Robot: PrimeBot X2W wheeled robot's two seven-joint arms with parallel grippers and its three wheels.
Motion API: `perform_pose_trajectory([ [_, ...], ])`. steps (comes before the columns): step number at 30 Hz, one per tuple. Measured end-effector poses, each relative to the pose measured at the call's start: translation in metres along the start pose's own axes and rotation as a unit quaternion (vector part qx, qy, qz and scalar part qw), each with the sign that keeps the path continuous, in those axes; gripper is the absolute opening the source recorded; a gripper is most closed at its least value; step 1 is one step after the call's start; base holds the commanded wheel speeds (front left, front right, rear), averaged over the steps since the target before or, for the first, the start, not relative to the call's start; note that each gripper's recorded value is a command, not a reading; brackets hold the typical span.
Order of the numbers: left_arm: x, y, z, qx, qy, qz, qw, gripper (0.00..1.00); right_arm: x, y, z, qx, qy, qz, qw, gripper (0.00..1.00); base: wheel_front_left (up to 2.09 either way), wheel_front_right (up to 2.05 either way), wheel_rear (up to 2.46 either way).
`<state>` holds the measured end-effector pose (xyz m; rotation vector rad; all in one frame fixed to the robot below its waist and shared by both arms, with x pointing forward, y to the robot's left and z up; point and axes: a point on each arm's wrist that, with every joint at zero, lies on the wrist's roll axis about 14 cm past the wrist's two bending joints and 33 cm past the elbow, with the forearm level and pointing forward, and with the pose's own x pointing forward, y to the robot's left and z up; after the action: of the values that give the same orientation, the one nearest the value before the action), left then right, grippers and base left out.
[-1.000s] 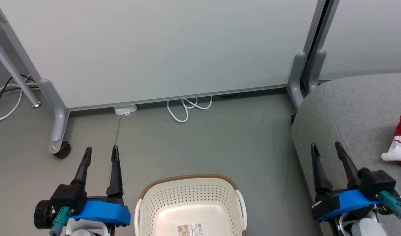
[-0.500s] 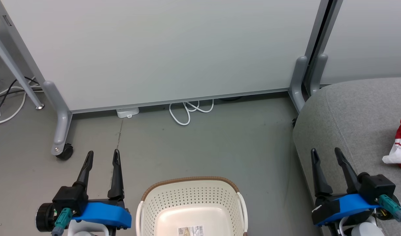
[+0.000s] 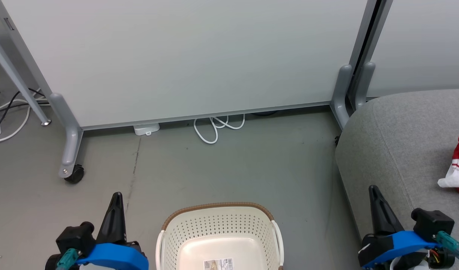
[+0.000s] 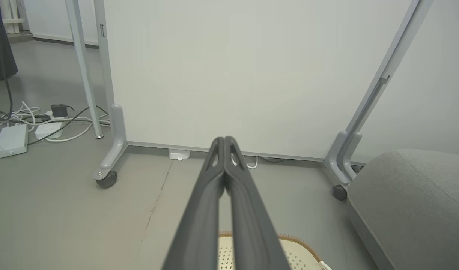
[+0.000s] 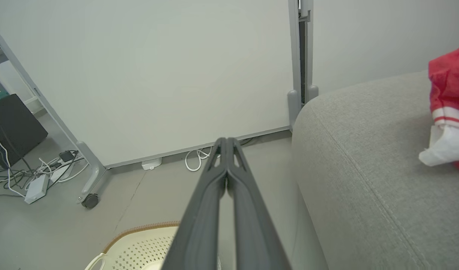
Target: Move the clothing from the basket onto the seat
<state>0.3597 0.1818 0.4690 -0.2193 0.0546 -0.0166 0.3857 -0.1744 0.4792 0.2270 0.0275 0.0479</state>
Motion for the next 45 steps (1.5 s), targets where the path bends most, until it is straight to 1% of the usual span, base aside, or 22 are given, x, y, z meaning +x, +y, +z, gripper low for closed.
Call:
perform_pose_trajectory([
  [7, 0.001, 0.004, 0.001, -0.065, 0.002, 0.014, 0.998, 0.00, 0.000, -0.004, 0.003, 0.064, -0.001, -0.014, 0.998, 0.00, 0.00, 0.00, 0.00],
  [16, 0.003, 0.010, 0.003, -0.142, 0.002, 0.030, 0.989, 0.00, 0.001, -0.009, 0.005, 0.141, -0.002, -0.028, 0.990, 0.00, 0.00, 0.00, 0.00],
  [18, 0.004, 0.011, 0.004, -0.166, 0.002, 0.033, 0.986, 0.00, 0.001, -0.010, 0.006, 0.164, -0.002, -0.031, 0.986, 0.00, 0.00, 0.00, 0.00],
  [30, 0.007, 0.014, 0.008, -0.252, 0.001, 0.040, 0.967, 0.00, 0.001, -0.014, 0.007, 0.249, -0.001, -0.041, 0.968, 0.00, 0.00, 0.00, 0.00],
  [33, 0.008, 0.015, 0.009, -0.278, 0.001, 0.042, 0.960, 0.00, 0.001, -0.015, 0.007, 0.275, -0.001, -0.043, 0.961, 0.00, 0.00, 0.00, 0.00],
  [45, 0.010, 0.017, 0.012, -0.349, -0.001, 0.044, 0.936, 0.00, 0.001, -0.017, 0.010, 0.347, -0.003, -0.045, 0.937, 0.00, 0.00, 0.00, 0.00],
])
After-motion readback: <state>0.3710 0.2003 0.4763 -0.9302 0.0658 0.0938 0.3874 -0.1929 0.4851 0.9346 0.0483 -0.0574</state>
